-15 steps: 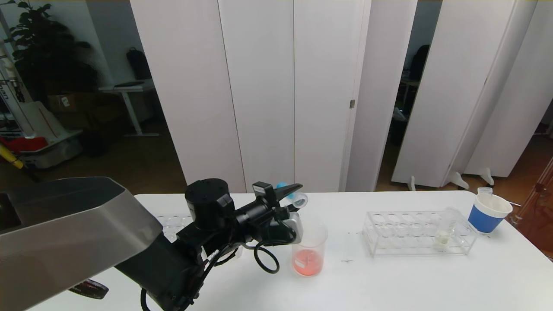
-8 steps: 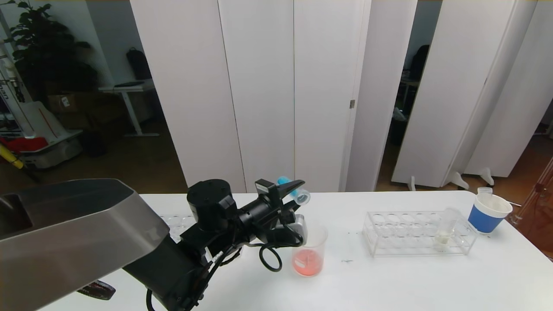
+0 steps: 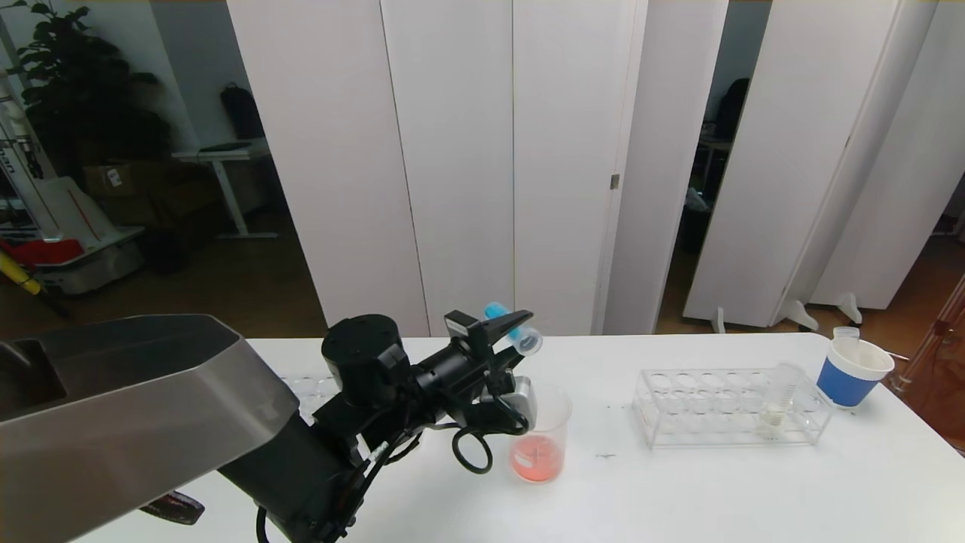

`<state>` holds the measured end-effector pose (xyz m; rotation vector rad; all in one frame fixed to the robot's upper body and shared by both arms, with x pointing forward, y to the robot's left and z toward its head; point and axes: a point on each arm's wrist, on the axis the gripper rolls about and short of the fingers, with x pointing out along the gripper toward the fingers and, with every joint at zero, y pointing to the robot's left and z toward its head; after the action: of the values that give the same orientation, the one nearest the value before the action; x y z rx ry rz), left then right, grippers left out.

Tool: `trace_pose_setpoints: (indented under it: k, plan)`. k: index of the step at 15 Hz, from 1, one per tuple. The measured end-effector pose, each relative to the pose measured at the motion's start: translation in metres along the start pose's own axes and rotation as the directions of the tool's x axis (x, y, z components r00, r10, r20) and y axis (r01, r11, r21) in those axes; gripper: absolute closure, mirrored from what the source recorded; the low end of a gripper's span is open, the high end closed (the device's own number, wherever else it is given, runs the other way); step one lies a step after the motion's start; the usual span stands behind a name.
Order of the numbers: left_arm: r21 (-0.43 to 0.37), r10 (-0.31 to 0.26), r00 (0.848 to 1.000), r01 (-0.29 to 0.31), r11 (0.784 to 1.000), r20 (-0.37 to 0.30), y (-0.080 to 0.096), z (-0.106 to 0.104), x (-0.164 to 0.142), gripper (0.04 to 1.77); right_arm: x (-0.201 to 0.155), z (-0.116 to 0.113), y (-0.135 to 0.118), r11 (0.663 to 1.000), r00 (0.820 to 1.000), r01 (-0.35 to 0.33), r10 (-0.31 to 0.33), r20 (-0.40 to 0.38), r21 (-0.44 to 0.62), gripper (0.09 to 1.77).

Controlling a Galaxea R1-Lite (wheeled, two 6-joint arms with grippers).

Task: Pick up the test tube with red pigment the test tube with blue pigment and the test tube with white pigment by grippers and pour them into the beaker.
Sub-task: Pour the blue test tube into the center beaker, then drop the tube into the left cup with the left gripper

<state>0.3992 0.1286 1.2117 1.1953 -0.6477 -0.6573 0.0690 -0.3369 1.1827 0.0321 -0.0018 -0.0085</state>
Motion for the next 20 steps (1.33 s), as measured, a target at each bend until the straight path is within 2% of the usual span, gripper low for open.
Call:
trace_pose_setpoints:
  k: [20]
  plan:
    - [0.015, 0.004, 0.993, -0.006, 1.0, 0.116, -0.011, -0.004, 0.011, 1.23, 0.0, 0.0, 0.0, 1.0, 1.0, 0.0, 0.0, 0.0, 0.0, 0.11]
